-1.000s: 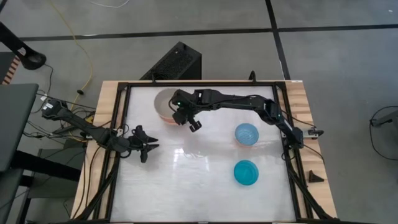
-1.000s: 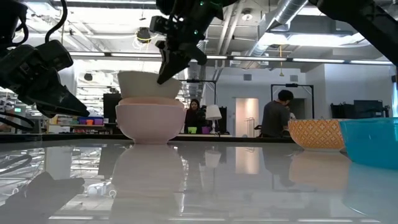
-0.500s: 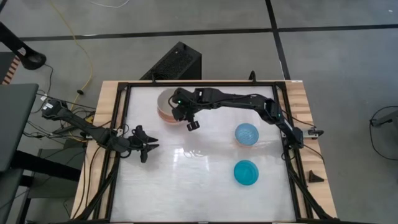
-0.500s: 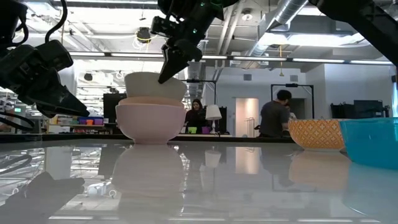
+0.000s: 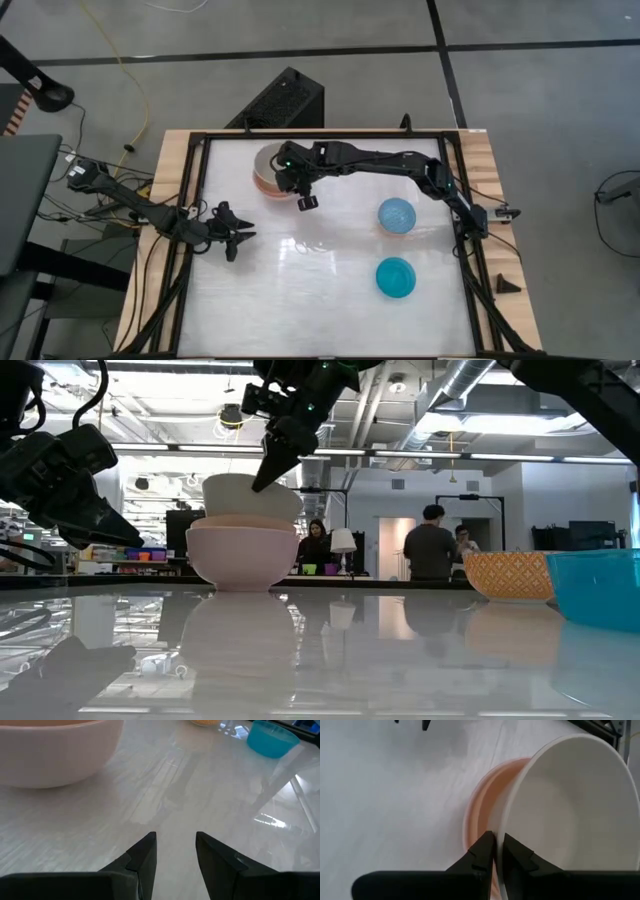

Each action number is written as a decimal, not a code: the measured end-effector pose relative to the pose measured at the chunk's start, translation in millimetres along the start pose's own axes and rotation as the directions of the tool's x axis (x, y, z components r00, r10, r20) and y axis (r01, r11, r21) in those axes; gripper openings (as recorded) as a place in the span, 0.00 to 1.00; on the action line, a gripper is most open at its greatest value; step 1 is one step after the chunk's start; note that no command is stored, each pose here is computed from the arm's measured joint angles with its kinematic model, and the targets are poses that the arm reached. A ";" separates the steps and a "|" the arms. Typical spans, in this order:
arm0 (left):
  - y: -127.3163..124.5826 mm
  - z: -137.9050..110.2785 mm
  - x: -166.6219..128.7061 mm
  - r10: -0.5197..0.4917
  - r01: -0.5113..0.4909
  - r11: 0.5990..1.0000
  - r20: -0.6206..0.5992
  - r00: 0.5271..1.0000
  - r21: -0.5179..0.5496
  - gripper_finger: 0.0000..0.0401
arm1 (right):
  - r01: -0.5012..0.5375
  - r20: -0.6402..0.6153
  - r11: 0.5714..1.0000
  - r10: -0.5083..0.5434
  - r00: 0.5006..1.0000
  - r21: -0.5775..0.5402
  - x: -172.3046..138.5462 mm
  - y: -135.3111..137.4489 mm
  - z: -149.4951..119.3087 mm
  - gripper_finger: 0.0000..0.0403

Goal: Nest bowls inside each other
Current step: Stack the gray bowl on top of the orange bowl, then stack the orange bowl on top of the gray bowl

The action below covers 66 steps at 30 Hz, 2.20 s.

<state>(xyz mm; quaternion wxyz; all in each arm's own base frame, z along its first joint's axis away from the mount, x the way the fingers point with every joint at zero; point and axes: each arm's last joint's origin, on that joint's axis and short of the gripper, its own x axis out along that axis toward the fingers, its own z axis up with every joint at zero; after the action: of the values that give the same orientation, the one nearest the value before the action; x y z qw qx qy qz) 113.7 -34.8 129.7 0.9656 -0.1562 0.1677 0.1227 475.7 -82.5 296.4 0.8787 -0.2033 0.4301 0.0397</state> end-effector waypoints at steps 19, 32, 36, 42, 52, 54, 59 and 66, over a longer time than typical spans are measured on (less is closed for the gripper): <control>0.0 0.0 0.0 0.000 0.000 1.000 0.000 1.000 0.000 0.31 | 0.020 0.026 1.000 -0.020 0.999 -0.011 17.6 4.2 -5.7 0.38; 0.0 0.1 0.0 0.000 0.000 1.000 0.000 1.000 0.000 0.31 | 0.160 0.039 0.979 -0.166 0.985 0.128 -3.7 10.9 15.2 0.59; 0.0 0.0 0.0 0.000 0.000 1.000 0.000 1.000 0.000 0.31 | 0.300 -0.034 0.936 -0.299 0.954 0.183 14.1 21.4 15.7 0.54; -0.1 0.1 0.0 0.000 0.000 1.000 0.000 1.000 0.000 0.31 | 0.422 -0.059 0.892 -0.418 0.907 0.161 44.2 45.9 23.3 0.42; 0.1 -0.1 0.0 0.001 -0.001 1.000 -0.001 1.000 0.001 0.31 | 0.460 -0.069 0.877 -0.455 0.888 0.138 45.6 56.6 27.8 0.26; 0.1 -0.1 0.0 0.001 -0.001 1.000 -0.001 1.000 0.001 0.31 | 0.461 -0.074 0.873 -0.455 0.887 0.157 46.8 55.0 26.5 0.26; 0.1 -0.1 0.0 0.001 -0.001 1.000 -0.002 1.000 0.001 0.31 | 0.458 -0.103 0.875 -0.447 0.889 0.159 57.1 54.4 20.4 0.25; 0.0 0.0 0.0 0.001 -0.001 1.000 -0.001 1.000 0.001 0.31 | 0.450 -0.091 0.883 -0.441 0.893 0.132 54.3 61.8 25.0 0.25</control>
<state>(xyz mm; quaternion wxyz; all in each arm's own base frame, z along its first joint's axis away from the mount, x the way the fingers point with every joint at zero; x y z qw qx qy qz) 113.7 -34.8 129.7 0.9656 -0.1560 0.1682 0.1229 513.1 -21.9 248.3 0.8641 -0.2314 0.3990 -0.2014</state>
